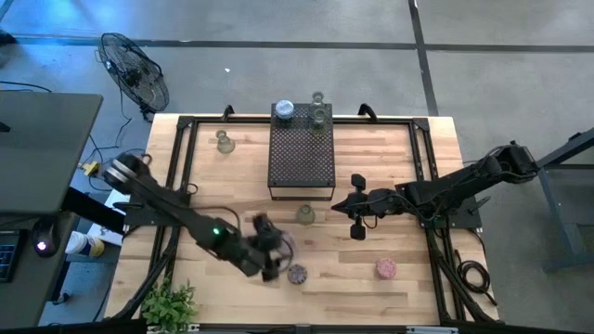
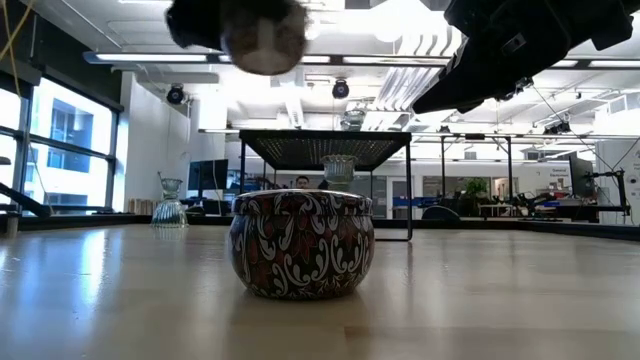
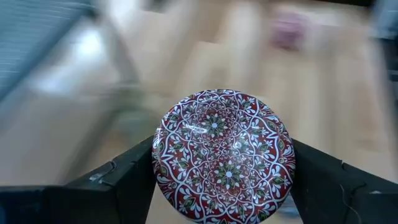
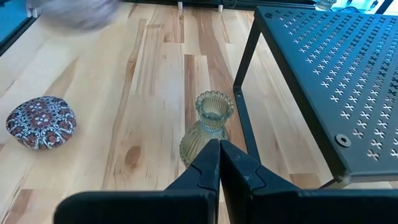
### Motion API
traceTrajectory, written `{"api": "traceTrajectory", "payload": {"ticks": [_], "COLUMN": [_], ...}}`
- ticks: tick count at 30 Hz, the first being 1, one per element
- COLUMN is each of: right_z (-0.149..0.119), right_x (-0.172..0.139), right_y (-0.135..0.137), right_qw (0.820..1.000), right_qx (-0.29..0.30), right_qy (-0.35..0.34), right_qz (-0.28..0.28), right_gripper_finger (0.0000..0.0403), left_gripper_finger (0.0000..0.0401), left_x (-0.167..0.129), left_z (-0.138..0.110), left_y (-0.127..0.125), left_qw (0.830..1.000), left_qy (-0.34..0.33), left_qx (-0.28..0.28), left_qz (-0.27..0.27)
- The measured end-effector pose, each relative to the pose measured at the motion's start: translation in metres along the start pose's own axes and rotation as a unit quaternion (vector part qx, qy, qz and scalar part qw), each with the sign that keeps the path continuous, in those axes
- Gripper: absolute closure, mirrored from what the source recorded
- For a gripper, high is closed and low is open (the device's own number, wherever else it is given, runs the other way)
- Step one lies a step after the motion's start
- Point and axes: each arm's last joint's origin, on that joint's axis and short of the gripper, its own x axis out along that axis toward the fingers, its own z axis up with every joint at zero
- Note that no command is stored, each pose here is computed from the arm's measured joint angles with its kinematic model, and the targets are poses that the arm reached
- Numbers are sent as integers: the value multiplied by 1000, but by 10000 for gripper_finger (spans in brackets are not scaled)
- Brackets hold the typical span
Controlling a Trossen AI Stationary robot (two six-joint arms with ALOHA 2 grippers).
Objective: Pick & Place candle stick holders
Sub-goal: Put the red scented candle on the shelf aligned with the other blue scented candle
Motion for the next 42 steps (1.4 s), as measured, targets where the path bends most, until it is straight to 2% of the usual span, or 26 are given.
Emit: {"api": "traceTrajectory", "payload": {"ticks": [4, 9, 15, 18, 22, 29, 33, 42], "right_z": [0, 0, 0, 0, 0, 0, 0, 0], "right_x": [0, 0, 0, 0, 0, 0, 0, 0], "right_y": [0, 0, 1, 1, 1, 1, 1, 1], "right_qw": [1000, 1000, 1000, 1000, 1000, 1000, 1000, 1000], "right_qx": [1, 5, 7, 5, -2, -8, -8, -7], "right_qy": [0, 0, 1, 1, 0, 0, 0, 0], "right_qz": [0, 3, 12, 12, 12, 12, 12, 12], "right_gripper_finger": [401, 402, 402, 401, 402, 402, 402, 402], "left_gripper_finger": [111, 111, 111, 111, 111, 111, 111, 111], "left_x": [-11, 0, 27, 36, 43, 64, 76, 81], "left_z": [19, 49, 77, 82, 85, 80, 75, 76], "left_y": [39, 101, 182, 218, 251, 276, 280, 286], "left_qw": [997, 986, 976, 972, 967, 965, 964, 958], "left_qy": [-1, -5, -17, -16, -22, -15, -7, -21], "left_qx": [-20, -52, -94, -118, -141, -150, -143, -142], "left_qz": [77, 155, 194, 202, 212, 213, 225, 250]}}
